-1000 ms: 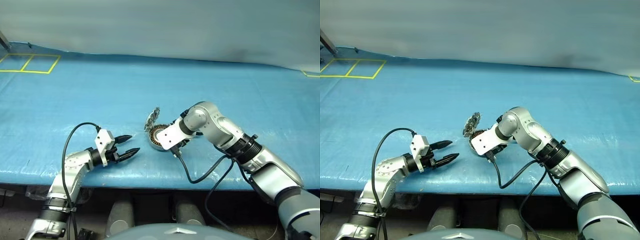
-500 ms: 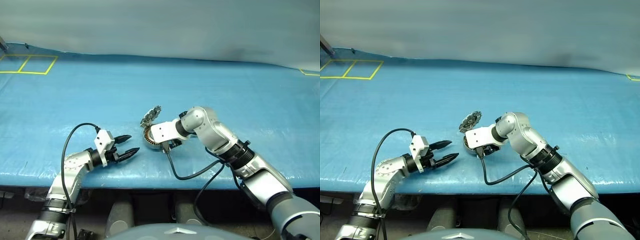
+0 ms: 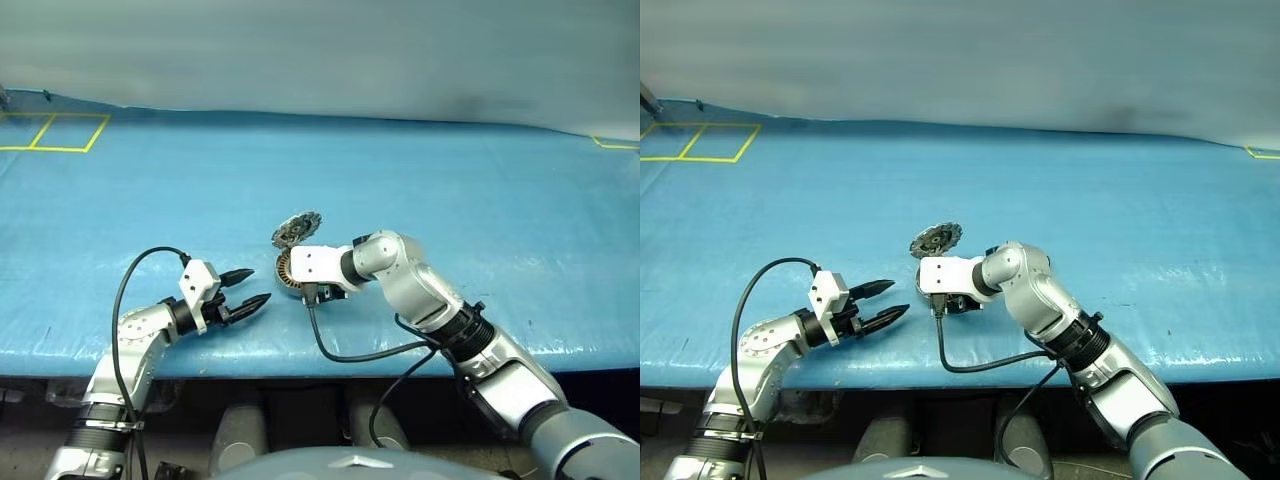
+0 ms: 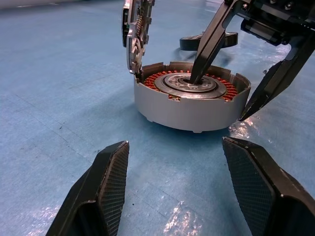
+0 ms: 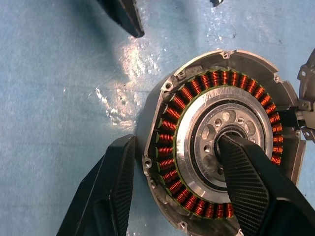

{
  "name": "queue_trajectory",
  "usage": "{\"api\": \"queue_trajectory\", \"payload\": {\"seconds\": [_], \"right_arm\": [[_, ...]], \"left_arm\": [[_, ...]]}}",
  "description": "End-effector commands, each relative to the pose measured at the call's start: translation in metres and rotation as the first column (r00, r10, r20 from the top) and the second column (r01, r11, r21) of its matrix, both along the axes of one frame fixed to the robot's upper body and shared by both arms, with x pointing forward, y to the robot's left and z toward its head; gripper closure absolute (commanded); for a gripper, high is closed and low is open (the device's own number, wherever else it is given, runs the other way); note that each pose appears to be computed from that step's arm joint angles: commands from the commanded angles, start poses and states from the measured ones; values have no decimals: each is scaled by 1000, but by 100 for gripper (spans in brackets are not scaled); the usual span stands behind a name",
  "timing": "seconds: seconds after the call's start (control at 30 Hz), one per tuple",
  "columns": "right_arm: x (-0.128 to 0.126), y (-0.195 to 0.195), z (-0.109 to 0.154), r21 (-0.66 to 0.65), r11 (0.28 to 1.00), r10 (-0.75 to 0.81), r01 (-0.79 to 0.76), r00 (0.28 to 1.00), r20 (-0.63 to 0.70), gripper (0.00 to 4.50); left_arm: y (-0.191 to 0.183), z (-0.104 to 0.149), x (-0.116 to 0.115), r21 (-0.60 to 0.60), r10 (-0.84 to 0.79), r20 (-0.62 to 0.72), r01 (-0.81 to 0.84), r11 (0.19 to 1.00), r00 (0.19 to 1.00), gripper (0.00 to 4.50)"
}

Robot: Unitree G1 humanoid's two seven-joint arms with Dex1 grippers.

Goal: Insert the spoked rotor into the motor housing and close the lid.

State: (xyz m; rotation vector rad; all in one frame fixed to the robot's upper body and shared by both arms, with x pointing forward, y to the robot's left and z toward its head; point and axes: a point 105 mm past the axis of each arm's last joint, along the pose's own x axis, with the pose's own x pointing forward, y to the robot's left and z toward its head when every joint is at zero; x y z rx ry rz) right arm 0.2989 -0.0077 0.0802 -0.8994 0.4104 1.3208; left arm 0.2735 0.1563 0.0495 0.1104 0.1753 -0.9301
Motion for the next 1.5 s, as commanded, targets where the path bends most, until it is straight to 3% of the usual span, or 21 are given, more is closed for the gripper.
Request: {"api": "queue_trajectory", "payload": {"seconds": [0.03,0.37,0.47,0.83,0.97,1.07,1.27,1.5], "right_arm": [[-15,15,-3,81,996,-16,26,993,-120,212],[-37,19,-12,80,996,-23,37,985,-171,212],[-36,18,-12,57,998,-9,16,993,-119,212],[-29,22,-23,62,994,-80,89,987,-137,212],[-25,25,-20,76,993,-84,93,991,-107,97],[-25,33,-1,161,982,-79,94,992,-96,7],[-22,40,34,274,957,-81,95,995,-60,7],[-22,37,55,353,929,-99,109,994,-48,7]], "left_arm": [[0,13,2,6,-9,53,9,1000,999,122],[1,14,2,10,-5,52,4,1000,999,122],[1,13,2,11,-3,51,3,1000,999,122],[3,14,0,13,12,53,-13,1000,999,122],[4,14,0,13,19,54,-20,1000,998,122],[5,14,0,15,22,53,-23,1000,998,122],[4,14,0,20,18,49,-19,1000,999,122],[2,15,1,20,4,46,-5,1000,999,122]]}}
